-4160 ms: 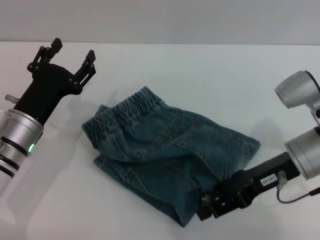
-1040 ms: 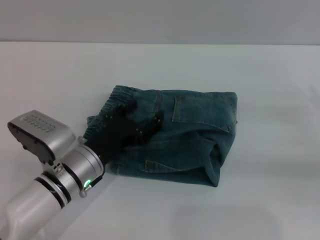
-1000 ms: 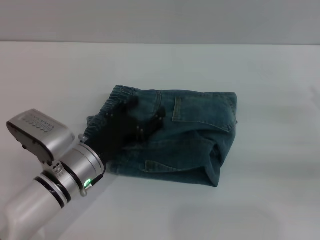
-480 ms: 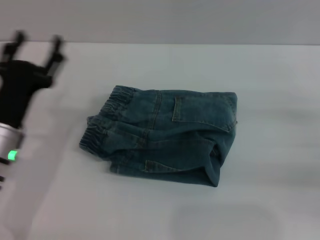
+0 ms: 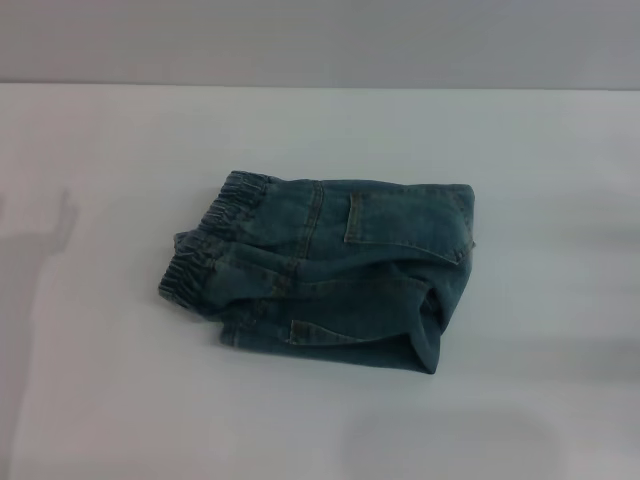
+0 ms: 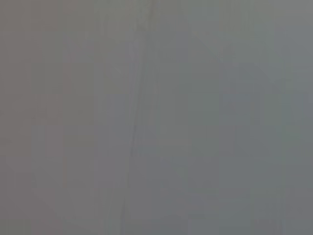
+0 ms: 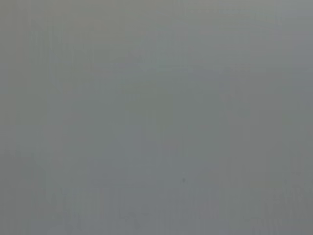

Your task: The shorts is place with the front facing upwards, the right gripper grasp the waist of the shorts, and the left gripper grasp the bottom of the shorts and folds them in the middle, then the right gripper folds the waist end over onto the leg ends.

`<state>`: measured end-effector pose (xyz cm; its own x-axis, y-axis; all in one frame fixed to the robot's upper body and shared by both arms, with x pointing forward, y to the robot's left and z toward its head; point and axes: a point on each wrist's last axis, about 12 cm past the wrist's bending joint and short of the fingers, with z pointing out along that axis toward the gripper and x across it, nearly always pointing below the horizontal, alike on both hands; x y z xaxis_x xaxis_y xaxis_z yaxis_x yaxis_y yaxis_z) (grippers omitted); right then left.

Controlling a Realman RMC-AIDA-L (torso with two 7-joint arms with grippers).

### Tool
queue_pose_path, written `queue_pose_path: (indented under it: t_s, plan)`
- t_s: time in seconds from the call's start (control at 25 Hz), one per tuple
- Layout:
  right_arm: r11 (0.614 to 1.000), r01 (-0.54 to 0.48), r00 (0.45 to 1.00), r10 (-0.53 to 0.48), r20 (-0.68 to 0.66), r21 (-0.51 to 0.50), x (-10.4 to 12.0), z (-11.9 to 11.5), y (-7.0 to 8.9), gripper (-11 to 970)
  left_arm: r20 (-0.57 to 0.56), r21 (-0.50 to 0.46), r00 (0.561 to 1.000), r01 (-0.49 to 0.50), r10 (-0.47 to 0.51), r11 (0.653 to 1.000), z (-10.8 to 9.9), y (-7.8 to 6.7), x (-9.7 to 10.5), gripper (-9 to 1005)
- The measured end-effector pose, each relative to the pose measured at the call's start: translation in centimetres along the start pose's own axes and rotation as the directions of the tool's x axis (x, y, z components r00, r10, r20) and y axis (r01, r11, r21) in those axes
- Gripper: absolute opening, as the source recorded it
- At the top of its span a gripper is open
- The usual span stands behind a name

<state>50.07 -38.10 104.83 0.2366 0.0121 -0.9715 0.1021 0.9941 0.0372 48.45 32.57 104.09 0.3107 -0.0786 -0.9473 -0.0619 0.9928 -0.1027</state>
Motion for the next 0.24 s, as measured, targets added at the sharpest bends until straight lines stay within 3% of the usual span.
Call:
queue_pose_path:
  t_s: [0.24]
  plan:
    - [1.0,-0.005,1.0,0.005,0.009,-0.009,-0.1,0.51,0.39,634,-0.003,-0.007,1.0,0.0,0.0,1.0,-0.15,0.14,0.02,811]
